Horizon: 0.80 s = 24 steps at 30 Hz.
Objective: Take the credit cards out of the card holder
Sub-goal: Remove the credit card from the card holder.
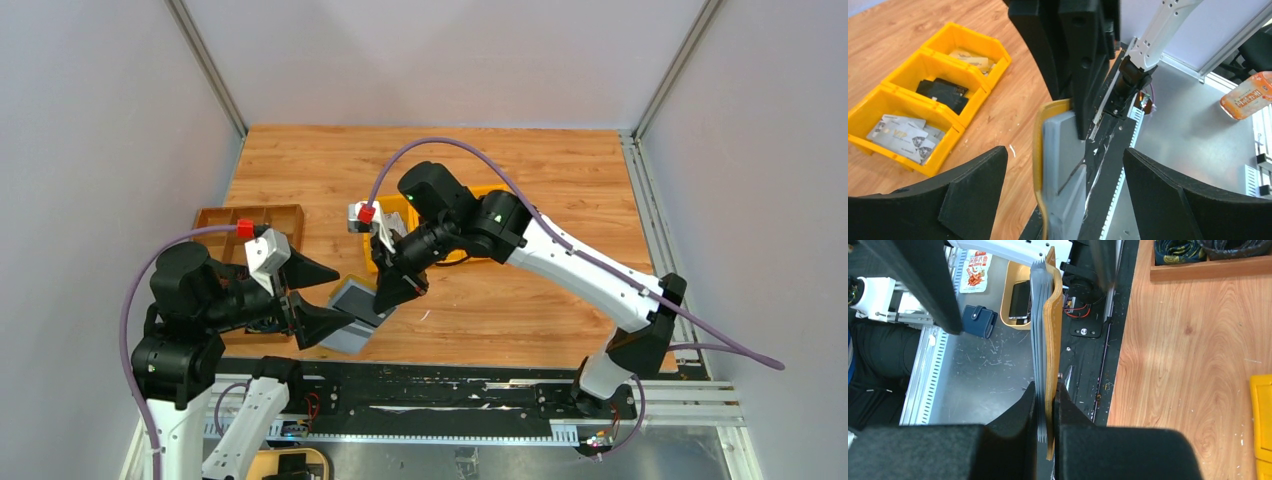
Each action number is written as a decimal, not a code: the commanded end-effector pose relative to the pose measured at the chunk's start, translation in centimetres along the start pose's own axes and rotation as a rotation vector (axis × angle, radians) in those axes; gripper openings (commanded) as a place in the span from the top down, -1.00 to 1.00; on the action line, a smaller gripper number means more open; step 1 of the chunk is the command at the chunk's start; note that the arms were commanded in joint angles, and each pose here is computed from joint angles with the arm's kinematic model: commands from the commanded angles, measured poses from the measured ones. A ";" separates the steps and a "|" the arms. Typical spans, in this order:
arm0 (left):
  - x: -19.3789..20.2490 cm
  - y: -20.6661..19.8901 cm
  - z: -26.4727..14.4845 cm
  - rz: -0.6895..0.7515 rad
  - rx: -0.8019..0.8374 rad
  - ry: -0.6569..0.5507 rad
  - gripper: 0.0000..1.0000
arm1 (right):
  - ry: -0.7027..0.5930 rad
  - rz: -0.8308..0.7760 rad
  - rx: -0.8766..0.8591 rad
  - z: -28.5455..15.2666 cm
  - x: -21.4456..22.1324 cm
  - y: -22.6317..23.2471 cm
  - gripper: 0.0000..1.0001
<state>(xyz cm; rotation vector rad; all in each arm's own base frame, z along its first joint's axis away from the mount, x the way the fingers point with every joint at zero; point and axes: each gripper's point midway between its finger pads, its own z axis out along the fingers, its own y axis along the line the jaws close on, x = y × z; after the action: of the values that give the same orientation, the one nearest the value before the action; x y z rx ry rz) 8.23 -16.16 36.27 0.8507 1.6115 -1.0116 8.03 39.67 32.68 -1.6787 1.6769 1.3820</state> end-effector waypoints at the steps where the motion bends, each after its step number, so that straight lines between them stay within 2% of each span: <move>1: 1.3 0.5 0.5 -0.042 0.022 0.039 -0.82 | 0.022 -0.069 -0.028 0.2 -0.8 1.5 1.00; 6: 1.8 0.4 0.8 -0.087 0.048 0.050 -0.56 | 0.019 -0.090 -0.034 0.4 -1.5 1.9 1.00; 11: 2.6 0.2 1.0 -0.154 0.083 0.066 0.09 | 0.024 -0.099 -0.037 0.7 -1.8 2.0 1.00; 15: 2.7 0.1 1.1 -0.175 0.094 0.071 0.51 | 0.019 -0.104 -0.030 0.7 -2.3 1.8 1.00; 16: 2.6 0.1 1.1 -0.174 0.095 0.071 0.69 | 0.011 -0.106 -0.027 0.7 -2.6 1.8 1.00; 18: 2.1 0.1 1.1 -0.158 0.094 0.066 0.94 | -0.011 -0.104 -0.008 0.8 -3.0 1.3 0.68; 19: 1.6 0.1 1.0 -0.138 0.084 0.060 1.00 | -0.029 -0.092 0.005 0.7 -3.2 1.3 0.44; 21: 0.4 0.3 0.8 -0.093 0.057 0.039 1.00 | -0.096 -0.078 0.021 0.5 -3.9 0.9 0.14; 24: -2.1 0.6 0.8 -0.062 0.018 -0.036 1.00 | -0.290 -0.002 0.009 -0.1 -5.3 0.5 0.03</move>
<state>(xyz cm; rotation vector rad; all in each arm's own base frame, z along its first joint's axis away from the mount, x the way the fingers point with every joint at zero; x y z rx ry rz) 8.76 -16.71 34.66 0.8148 1.7197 -1.1388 8.00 41.76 33.74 -1.6507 1.6079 1.3691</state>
